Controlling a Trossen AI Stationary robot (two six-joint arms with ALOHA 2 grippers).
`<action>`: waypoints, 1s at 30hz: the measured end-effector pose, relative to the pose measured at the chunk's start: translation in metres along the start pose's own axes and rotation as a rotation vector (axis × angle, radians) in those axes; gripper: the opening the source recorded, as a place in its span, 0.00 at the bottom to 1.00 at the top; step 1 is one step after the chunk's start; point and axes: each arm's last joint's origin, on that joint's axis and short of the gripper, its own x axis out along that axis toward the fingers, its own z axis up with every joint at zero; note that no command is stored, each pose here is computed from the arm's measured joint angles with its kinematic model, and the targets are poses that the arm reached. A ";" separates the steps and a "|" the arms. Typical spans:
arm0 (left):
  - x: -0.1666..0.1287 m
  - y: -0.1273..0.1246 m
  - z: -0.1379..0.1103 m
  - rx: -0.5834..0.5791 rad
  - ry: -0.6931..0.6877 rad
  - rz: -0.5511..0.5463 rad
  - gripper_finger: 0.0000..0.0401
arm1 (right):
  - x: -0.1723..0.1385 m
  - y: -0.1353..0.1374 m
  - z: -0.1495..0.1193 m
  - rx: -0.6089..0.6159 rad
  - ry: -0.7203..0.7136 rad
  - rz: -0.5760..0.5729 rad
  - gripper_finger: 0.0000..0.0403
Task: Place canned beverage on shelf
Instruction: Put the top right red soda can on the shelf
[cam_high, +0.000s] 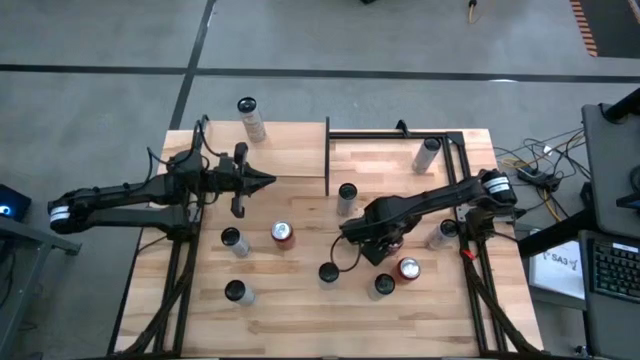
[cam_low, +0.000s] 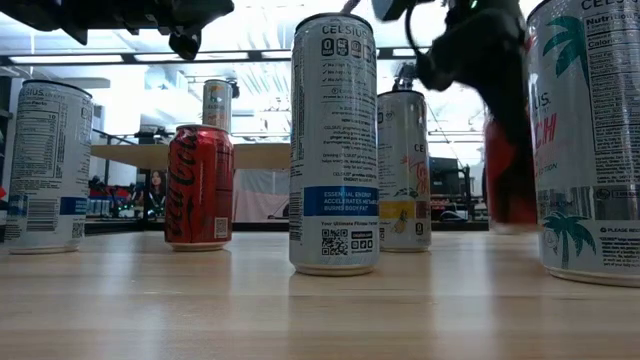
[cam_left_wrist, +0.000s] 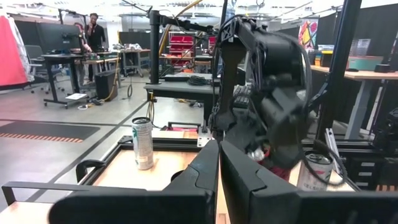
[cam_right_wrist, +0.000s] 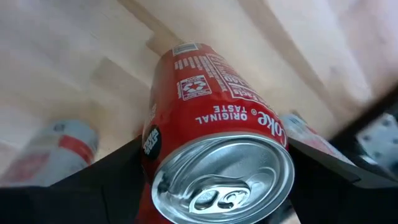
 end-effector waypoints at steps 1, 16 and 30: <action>0.000 0.000 0.000 -0.003 0.000 0.000 0.00 | -0.005 -0.003 -0.002 0.001 -0.007 -0.015 0.75; 0.000 0.000 0.000 -0.020 -0.004 0.000 0.00 | -0.073 -0.034 -0.013 0.068 -0.290 0.075 0.75; 0.001 0.000 0.001 -0.030 -0.013 -0.001 0.00 | -0.154 -0.056 -0.027 0.016 -0.632 0.221 0.75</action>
